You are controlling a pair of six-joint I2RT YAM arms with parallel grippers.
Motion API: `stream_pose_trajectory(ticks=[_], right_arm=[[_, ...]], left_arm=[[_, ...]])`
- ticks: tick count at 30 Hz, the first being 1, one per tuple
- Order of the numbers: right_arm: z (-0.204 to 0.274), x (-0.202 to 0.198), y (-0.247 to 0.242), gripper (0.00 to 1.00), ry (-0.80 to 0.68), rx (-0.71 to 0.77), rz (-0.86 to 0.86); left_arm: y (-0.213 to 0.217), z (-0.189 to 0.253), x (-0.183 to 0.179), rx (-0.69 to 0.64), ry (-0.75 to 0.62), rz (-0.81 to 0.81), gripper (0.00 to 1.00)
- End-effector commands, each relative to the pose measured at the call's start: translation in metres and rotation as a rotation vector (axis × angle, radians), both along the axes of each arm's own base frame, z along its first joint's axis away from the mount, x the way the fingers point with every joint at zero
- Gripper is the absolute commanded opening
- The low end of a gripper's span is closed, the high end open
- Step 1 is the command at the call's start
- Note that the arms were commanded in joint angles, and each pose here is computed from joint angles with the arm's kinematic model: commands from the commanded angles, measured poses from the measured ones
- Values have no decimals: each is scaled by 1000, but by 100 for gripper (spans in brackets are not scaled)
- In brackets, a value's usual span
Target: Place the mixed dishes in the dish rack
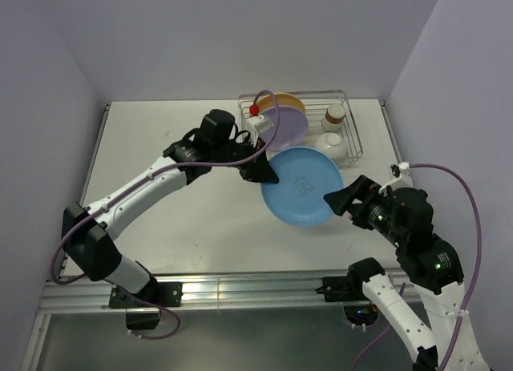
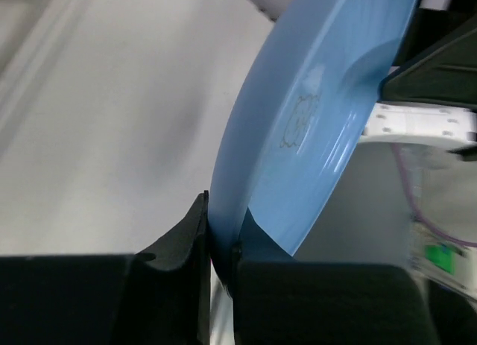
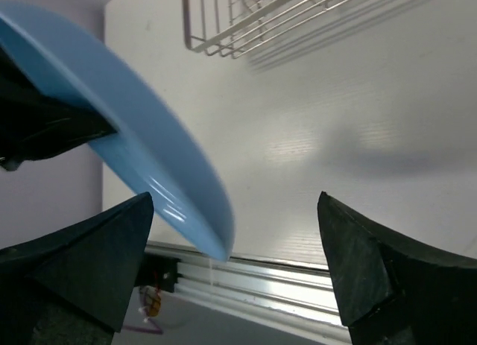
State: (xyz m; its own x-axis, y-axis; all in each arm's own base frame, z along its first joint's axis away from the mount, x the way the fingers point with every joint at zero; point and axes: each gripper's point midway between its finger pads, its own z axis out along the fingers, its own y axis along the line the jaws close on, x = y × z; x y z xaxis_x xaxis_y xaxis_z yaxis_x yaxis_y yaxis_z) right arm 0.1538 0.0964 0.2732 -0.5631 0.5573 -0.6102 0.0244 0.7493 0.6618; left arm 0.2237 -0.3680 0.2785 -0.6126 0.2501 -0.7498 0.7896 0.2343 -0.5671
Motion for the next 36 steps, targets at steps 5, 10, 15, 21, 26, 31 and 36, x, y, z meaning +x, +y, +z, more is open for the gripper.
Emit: stream_pose_trajectory(ticks=[5,10,15,21,26,31,36], right_arm=[[-33,4,-35,100,71,-111,-178],[-54,-2,-21,93,117,-61,-119],[-63,-13,-21,9,105,-52,-102],[-63,-25,-32,0,95,-65,-141],[-63,-29,-31,0,96,-70,-119],[-67,-30,-32,0,102,-82,-114],[-74,-28,-31,0,110,-85,-114]], left_arm=[[60,112,83,-43,-776,524,0],[95,156,94,-62,-1150,662,0],[70,122,95,26,-1353,409,0],[84,109,130,-3,-1307,482,0],[75,90,151,40,-1281,474,0],[66,77,172,75,-1275,447,0],[58,59,192,127,-1249,421,0]])
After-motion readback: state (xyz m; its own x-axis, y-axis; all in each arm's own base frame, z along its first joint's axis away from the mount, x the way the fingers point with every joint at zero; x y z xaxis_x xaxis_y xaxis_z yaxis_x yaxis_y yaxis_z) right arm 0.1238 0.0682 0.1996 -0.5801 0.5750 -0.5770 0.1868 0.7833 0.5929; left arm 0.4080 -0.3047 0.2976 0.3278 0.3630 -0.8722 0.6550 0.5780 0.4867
